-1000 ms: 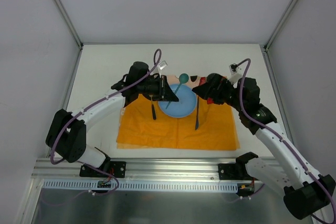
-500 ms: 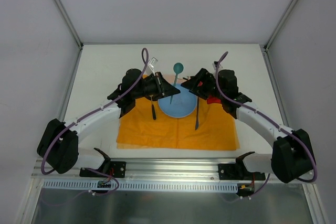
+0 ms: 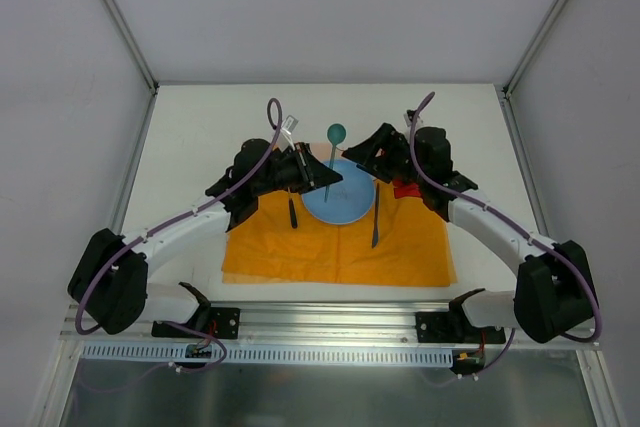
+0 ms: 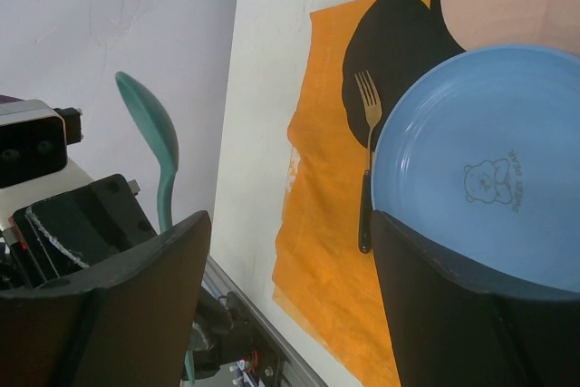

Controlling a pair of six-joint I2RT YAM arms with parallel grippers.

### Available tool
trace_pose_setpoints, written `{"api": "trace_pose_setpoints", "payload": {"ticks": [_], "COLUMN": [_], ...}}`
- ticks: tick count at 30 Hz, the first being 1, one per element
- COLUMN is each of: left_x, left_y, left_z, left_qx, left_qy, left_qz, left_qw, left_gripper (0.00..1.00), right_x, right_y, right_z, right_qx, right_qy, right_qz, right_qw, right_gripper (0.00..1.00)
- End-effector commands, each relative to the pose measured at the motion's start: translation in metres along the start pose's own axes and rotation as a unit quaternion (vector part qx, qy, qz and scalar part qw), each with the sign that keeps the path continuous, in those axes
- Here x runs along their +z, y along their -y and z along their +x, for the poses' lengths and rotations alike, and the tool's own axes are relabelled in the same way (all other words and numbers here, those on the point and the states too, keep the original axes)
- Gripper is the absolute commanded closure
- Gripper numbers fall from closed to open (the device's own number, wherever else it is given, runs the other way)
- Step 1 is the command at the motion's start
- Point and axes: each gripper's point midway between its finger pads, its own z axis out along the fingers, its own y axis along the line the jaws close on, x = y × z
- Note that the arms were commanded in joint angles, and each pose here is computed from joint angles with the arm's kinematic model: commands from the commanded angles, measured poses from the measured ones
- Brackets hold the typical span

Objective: Set the dinner table for one person

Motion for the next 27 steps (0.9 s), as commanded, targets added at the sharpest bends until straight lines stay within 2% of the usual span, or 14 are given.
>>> {"api": "trace_pose_setpoints", "payload": {"ticks": [1, 9, 20, 27], "left_x": [-0.010, 0.004, 0.020, 0.024], "left_y": [0.021, 0.015, 0.016, 0.023], "left_z": [-0.021, -0.015, -0.008, -0.007], "left_qx": [0.040, 0.018, -0.001, -0.001], "left_qy": [0.045, 0.023, 0.006, 0.007], "left_qz": [0.009, 0.021, 0.050, 0.071], "left_qw": [0.998, 0.999, 0.999, 0.997], "left_gripper": [1.00, 1.00, 1.00, 1.00], "right_x": [-0.017, -0.024, -0.007, 0.004], "right_y": [-0.035, -0.045, -0.054, -0.055], "right_z": [-0.019, -0.023, -0.030, -0.032], "right_qx": [-0.029, -0.033, -0.013, -0.007], "right_qy": [0.035, 0.045, 0.041, 0.037], "right_qz": [-0.038, -0.048, -0.067, -0.070], "right_qw": [0.998, 0.997, 0.997, 0.997], "right_gripper": [0.25, 0.26, 0.35, 0.49]}}
